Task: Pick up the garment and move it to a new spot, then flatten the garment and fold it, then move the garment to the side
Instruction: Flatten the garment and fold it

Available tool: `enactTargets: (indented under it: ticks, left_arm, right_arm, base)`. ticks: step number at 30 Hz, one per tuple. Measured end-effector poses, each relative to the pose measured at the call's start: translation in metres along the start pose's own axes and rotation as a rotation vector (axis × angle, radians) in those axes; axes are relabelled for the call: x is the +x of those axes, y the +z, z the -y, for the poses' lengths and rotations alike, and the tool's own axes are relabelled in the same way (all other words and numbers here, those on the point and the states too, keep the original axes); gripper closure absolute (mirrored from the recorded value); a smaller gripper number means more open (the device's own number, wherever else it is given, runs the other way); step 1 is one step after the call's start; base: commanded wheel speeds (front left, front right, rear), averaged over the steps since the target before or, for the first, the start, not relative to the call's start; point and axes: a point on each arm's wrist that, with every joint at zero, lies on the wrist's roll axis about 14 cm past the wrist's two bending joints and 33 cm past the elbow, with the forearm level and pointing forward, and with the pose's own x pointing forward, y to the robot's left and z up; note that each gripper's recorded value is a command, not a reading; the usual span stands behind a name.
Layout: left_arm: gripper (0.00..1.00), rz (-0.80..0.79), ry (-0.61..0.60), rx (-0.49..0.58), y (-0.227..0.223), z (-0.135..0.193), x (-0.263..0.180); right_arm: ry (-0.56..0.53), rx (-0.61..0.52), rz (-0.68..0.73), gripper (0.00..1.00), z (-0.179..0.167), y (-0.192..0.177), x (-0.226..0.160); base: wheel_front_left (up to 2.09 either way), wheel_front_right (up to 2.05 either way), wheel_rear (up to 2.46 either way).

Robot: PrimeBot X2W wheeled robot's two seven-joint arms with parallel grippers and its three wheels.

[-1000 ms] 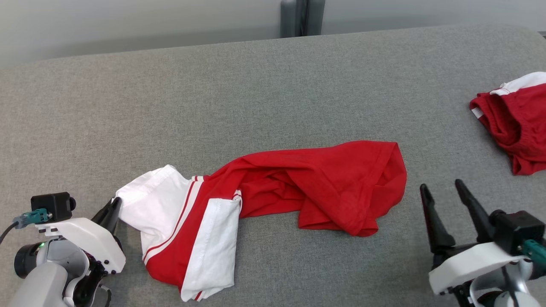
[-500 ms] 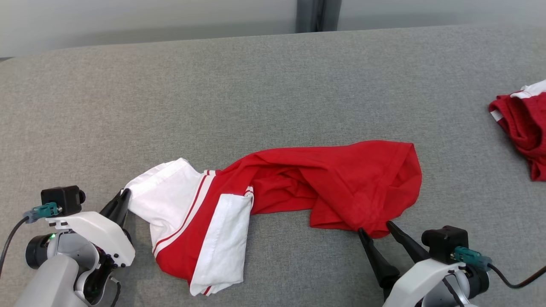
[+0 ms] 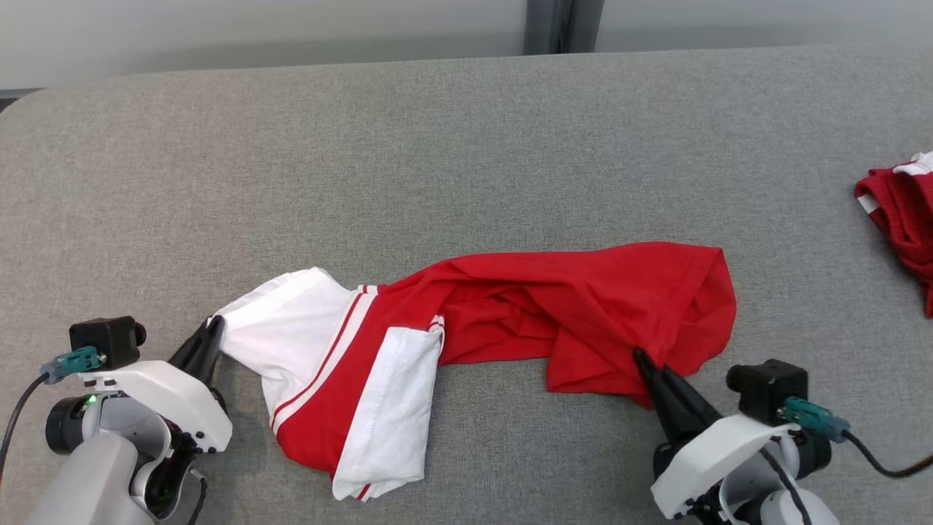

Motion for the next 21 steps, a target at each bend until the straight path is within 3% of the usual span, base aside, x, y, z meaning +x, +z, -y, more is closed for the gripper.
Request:
enactTargets:
  ticks: [6,14,21]
  left_arm:
    - [1.00,0.136,-0.019,0.037,0.035,0.005,-0.001]
    - [1.00,0.470,-0.107,0.165,0.144,0.043,-0.021]
    - [1.00,0.752,-0.190,0.264,0.244,0.087,-0.071]
  right_arm:
    - [-0.040,-0.072,0.142,1.00,0.012,0.041,-0.003]
    - [-0.068,-0.228,0.396,1.00,0.021,0.140,-0.018]
    - [-0.062,-0.351,0.598,1.00,0.012,0.224,-0.045]
  base:
    - [0.00,0.00,0.00]
    - [0.00,0.00,0.00]
    - [0.00,0.00,0.00]
